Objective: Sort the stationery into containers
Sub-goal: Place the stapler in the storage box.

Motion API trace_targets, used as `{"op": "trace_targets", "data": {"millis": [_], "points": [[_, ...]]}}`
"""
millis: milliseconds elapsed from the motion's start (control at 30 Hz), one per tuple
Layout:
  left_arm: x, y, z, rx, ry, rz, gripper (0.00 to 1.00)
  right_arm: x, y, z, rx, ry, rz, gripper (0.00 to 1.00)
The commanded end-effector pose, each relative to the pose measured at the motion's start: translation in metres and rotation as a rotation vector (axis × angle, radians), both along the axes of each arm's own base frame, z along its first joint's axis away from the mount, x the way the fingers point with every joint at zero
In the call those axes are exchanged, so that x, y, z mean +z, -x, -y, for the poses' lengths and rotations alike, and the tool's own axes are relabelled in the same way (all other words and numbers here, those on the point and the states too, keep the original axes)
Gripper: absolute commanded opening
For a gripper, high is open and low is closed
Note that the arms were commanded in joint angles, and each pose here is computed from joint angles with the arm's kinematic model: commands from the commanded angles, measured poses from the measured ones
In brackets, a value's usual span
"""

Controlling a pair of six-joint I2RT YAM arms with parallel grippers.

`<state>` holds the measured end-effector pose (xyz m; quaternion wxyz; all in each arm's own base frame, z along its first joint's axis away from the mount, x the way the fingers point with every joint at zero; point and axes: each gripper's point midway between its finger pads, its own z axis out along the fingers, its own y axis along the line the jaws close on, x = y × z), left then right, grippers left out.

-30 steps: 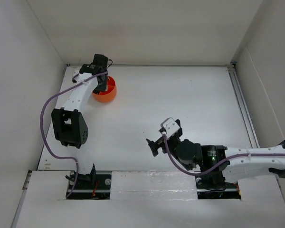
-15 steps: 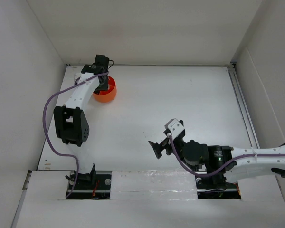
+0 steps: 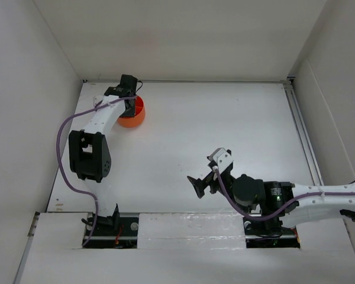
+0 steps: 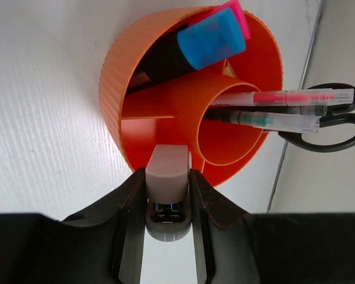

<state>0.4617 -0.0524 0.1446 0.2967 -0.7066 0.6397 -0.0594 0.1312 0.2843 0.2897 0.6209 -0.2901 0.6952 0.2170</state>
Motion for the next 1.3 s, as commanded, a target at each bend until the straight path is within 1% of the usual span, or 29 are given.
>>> {"op": "trace_targets", "data": {"millis": [0, 100, 433, 467, 500, 533, 567, 700, 733, 767, 833, 1000, 1133, 1267], "points": [[0.029, -0.003, -0.018, 0.097, -0.049, 0.115, 0.00, 0.006, 0.003, 0.001, 0.017, -0.028, -0.004, 0.99], [0.022, -0.002, -0.019, 0.104, -0.048, 0.108, 0.00, 0.006, 0.006, -0.001, 0.027, -0.028, -0.004, 0.99], [0.022, -0.004, -0.013, 0.077, -0.029, 0.109, 0.00, 0.006, 0.007, -0.002, 0.036, -0.028, -0.006, 0.98], [0.028, -0.006, -0.013, 0.071, -0.029, 0.128, 0.02, 0.006, 0.008, -0.003, 0.045, -0.028, -0.007, 0.98], [0.029, -0.008, -0.012, 0.071, -0.027, 0.137, 0.10, 0.003, 0.008, -0.004, 0.045, -0.019, -0.008, 0.98], [0.029, -0.007, -0.012, 0.064, -0.031, 0.133, 0.16, 0.003, 0.008, -0.004, 0.045, -0.019, -0.008, 0.98], [0.029, -0.007, -0.012, 0.064, -0.031, 0.133, 0.19, 0.007, 0.008, -0.005, 0.045, -0.028, -0.007, 0.98], [0.032, -0.008, -0.012, 0.049, -0.039, 0.135, 0.21, 0.006, 0.011, -0.005, 0.054, -0.019, -0.008, 0.98], [0.032, -0.008, -0.012, 0.049, -0.039, 0.135, 0.23, 0.006, 0.011, -0.005, 0.054, -0.019, -0.008, 0.98], [0.032, -0.008, -0.012, 0.049, -0.039, 0.135, 0.28, 0.006, 0.011, -0.005, 0.054, -0.019, -0.008, 0.98], [0.035, -0.010, -0.012, 0.040, -0.043, 0.139, 0.30, 0.004, 0.011, -0.004, 0.054, -0.010, -0.008, 0.98], [0.036, -0.011, -0.009, 0.025, -0.035, 0.142, 0.30, 0.004, 0.011, -0.004, 0.054, -0.010, -0.008, 0.98], [0.025, -0.010, -0.011, 0.027, -0.029, 0.122, 0.30, 0.006, 0.014, -0.004, 0.063, -0.019, -0.008, 0.98], [0.026, -0.012, -0.011, 0.018, -0.033, 0.128, 0.31, 0.006, 0.014, -0.004, 0.063, -0.019, -0.008, 0.98]]}}
